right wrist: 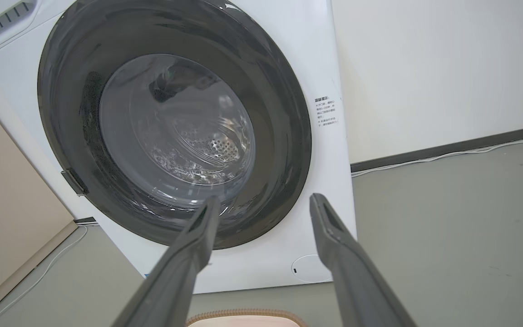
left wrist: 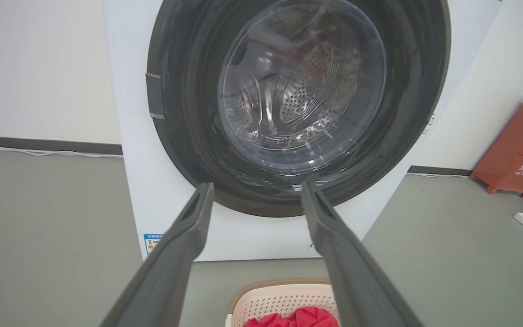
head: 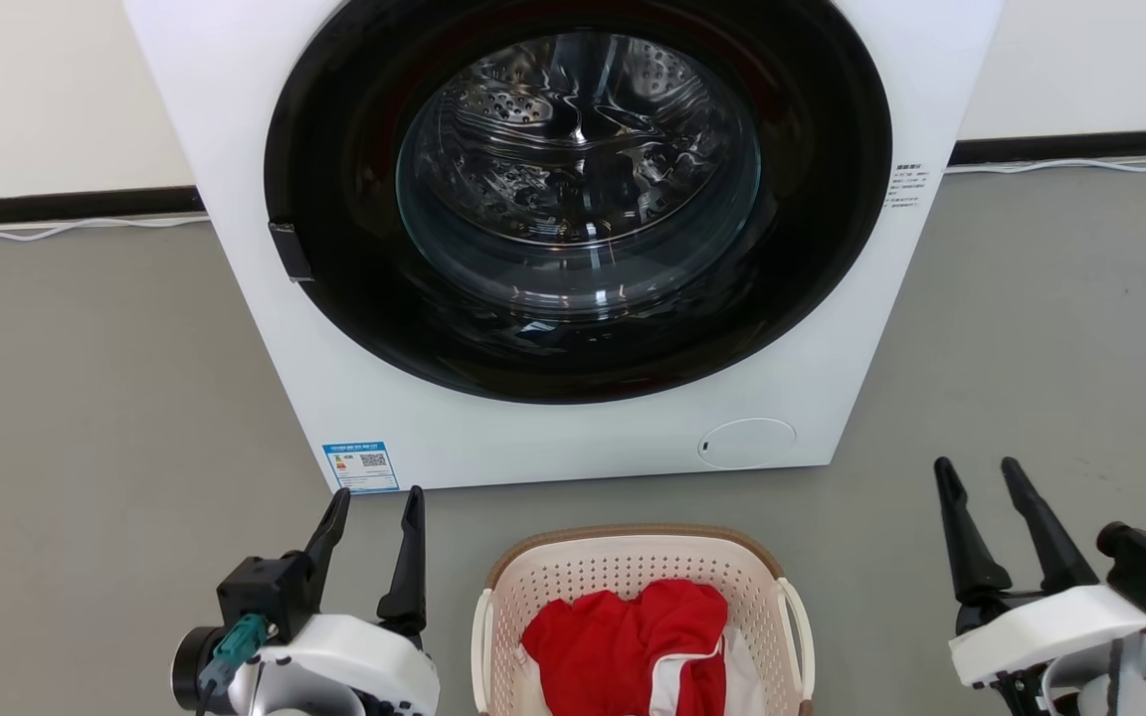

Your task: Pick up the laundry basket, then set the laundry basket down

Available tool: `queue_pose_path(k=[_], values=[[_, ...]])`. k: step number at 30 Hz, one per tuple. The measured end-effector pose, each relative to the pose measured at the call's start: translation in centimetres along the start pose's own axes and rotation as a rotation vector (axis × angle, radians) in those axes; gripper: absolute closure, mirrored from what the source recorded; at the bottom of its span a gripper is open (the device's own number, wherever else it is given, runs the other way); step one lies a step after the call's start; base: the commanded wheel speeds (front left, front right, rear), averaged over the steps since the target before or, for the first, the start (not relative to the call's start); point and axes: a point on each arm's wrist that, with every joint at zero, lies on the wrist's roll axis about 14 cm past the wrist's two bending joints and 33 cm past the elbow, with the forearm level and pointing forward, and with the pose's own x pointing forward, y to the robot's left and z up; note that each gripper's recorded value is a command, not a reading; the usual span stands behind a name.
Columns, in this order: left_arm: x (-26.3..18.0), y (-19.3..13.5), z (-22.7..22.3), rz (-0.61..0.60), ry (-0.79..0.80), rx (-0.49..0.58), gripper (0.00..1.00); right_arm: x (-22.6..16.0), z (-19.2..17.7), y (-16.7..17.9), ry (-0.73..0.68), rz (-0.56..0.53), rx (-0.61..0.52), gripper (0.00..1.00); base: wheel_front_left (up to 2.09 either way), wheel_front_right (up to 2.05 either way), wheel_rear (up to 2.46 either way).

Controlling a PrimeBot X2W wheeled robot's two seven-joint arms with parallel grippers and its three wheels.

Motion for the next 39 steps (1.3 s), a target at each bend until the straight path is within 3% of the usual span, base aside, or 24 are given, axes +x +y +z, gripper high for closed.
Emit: queue_pose_path(k=[39], values=[[-0.77, -0.03, -0.34, 0.002, 0.003, 0.0, 0.0, -0.55, 0.18, -0.33, -0.017, -0.021, -0.024, 0.0, 0.0, 0.0, 0.0]])
